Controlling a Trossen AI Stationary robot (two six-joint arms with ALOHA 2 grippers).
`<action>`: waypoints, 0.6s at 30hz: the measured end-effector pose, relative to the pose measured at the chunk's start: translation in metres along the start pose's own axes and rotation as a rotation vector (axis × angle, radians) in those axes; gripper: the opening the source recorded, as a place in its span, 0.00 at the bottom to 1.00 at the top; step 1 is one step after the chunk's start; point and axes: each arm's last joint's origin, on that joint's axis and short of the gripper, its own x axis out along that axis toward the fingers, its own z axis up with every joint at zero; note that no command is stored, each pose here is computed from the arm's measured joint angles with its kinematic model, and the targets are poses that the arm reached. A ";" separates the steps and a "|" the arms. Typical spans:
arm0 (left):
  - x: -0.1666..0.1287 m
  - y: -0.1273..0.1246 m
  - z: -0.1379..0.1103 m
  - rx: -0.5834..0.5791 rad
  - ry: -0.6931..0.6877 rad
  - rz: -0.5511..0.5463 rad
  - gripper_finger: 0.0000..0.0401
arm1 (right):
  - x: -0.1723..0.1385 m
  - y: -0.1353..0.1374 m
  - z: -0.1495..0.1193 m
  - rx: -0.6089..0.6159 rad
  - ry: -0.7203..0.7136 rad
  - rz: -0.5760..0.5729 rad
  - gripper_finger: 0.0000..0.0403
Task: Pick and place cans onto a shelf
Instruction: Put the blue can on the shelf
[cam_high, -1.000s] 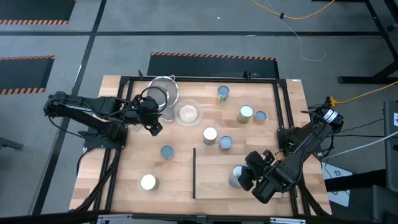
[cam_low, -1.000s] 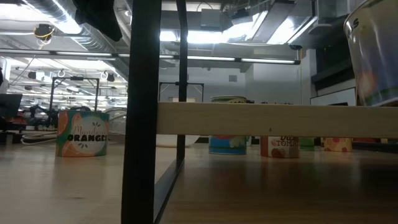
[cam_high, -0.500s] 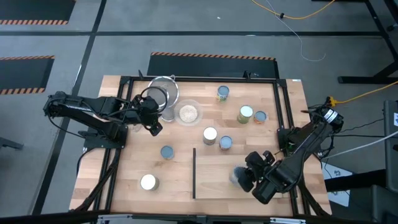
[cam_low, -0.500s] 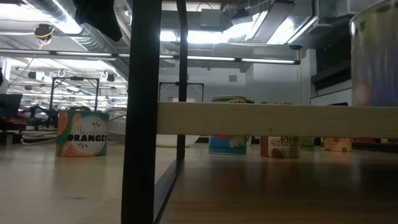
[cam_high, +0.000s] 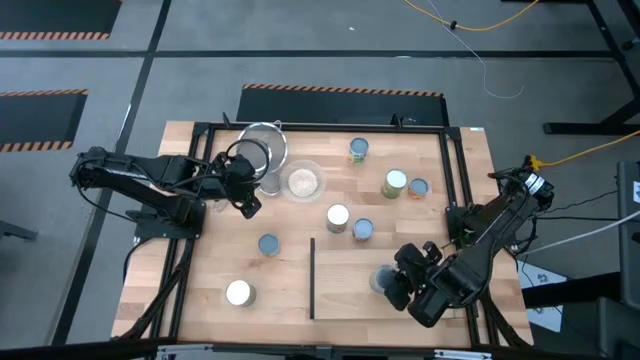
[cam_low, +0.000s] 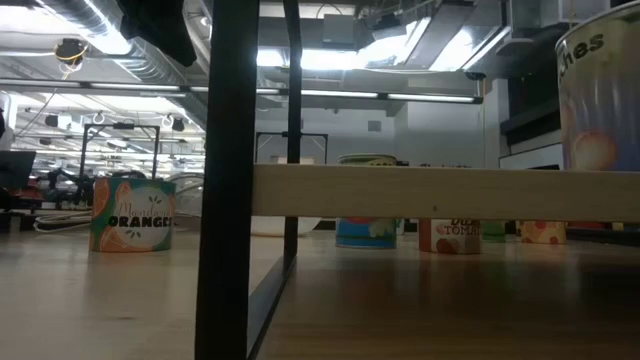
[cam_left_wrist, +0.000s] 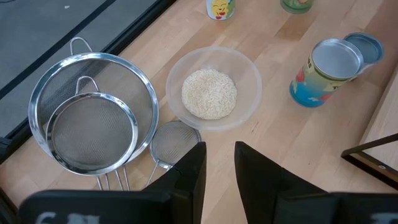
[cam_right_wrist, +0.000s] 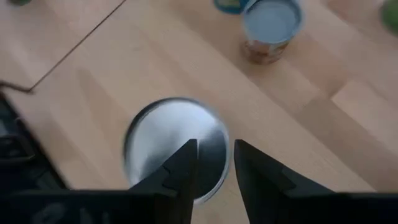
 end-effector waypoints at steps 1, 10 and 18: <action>0.000 0.000 0.000 0.000 0.000 0.000 0.19 | -0.002 0.000 0.001 -0.018 0.008 0.023 0.27; 0.000 0.000 0.000 -0.006 0.000 0.000 0.19 | -0.019 0.007 0.003 -0.498 0.174 0.270 0.27; 0.000 -0.001 0.002 -0.022 -0.017 -0.013 0.19 | -0.014 0.007 0.008 -0.847 0.133 0.286 0.27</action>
